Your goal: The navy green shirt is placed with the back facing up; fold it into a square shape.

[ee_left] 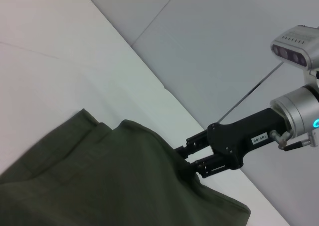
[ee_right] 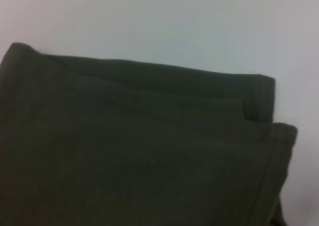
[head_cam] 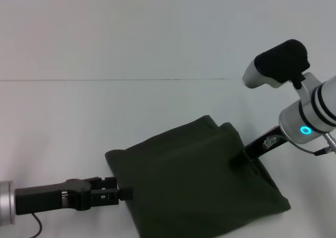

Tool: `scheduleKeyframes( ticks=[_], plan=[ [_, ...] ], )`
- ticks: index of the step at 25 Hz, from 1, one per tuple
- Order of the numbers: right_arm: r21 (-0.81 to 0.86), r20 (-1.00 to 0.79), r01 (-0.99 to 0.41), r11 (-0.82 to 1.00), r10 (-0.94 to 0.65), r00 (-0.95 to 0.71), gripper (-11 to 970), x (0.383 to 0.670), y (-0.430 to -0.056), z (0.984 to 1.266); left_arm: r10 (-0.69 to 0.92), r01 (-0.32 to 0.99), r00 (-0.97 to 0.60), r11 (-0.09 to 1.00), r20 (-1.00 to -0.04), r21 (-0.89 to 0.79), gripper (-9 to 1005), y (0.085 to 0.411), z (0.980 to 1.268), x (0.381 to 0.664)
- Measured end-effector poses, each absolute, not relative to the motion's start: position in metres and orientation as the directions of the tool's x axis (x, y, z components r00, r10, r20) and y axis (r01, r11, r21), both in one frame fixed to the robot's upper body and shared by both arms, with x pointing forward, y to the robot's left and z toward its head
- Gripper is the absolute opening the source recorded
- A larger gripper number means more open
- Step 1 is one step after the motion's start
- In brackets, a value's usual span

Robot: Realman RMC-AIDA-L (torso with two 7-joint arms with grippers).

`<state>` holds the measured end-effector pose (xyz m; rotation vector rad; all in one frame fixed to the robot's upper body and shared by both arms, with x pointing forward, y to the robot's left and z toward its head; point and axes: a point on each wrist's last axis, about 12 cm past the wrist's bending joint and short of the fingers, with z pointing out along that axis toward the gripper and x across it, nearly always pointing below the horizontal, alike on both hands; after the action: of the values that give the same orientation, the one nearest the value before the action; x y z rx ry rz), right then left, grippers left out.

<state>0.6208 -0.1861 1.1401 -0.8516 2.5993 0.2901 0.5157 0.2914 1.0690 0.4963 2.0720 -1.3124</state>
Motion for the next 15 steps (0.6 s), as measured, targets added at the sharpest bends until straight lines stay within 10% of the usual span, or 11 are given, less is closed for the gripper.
scheduleKeyframes(
  ticks=[15],
  plan=[
    [0.080,-0.368,-0.575,0.814,-0.512,-0.776,545,0.614,-0.201,1.126,-0.021,0.605,-0.732,0.440,-0.681,-0.664,924,0.292,1.068,0.516]
  ],
)
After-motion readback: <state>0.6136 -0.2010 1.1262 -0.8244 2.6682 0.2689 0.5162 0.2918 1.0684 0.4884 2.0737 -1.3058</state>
